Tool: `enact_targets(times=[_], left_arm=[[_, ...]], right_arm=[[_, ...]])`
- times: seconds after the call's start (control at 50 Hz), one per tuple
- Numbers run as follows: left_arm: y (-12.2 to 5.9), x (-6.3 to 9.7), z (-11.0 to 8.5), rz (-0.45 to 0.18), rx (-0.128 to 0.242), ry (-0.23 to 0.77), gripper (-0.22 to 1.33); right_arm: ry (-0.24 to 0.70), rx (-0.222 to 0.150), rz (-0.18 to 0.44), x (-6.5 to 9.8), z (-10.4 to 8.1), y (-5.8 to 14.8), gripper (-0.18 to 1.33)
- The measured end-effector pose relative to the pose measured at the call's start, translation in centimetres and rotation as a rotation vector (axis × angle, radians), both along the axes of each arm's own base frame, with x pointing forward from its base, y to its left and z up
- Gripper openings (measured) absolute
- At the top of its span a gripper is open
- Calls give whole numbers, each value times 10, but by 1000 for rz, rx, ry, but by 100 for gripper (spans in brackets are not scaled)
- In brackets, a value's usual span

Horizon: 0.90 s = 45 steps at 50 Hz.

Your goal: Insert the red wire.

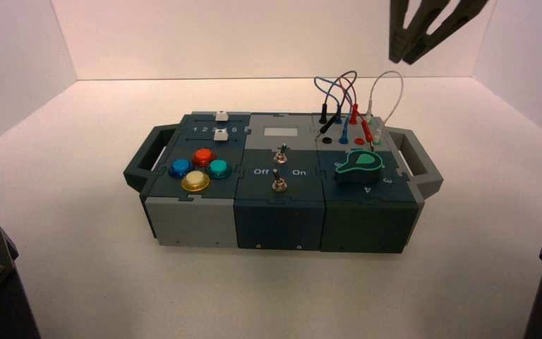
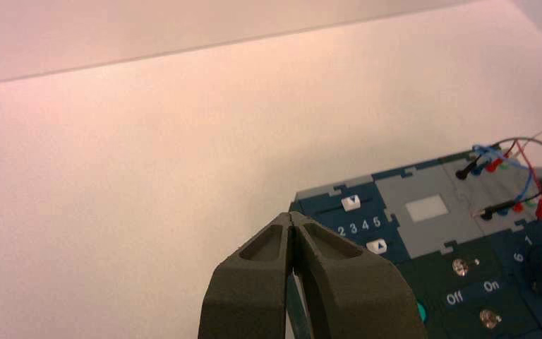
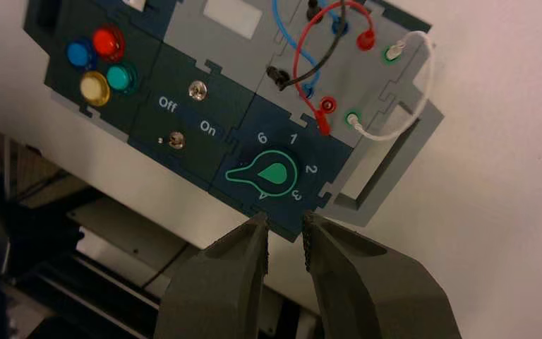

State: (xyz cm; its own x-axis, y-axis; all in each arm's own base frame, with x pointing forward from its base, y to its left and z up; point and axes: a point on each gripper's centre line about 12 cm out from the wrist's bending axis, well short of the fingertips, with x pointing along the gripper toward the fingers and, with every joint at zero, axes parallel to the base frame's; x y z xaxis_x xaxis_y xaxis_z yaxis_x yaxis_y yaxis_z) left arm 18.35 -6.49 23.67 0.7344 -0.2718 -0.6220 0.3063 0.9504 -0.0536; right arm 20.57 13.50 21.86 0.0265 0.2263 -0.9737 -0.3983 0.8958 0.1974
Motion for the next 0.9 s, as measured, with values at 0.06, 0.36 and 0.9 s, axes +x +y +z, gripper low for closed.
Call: enact_targets(times=[0.06,0.36,0.9], left_arm=[[-2,2,-2,-7,7,15,-17],[-5,3,-3,-20,10,29,-17],[-5,2,-2,-20,8,23,-16]], right_arm=[[32,-19,14,5,-4,4,61],[162,-143,93,24,-29,21,64],[230,-241,151,51,-49,33,91]])
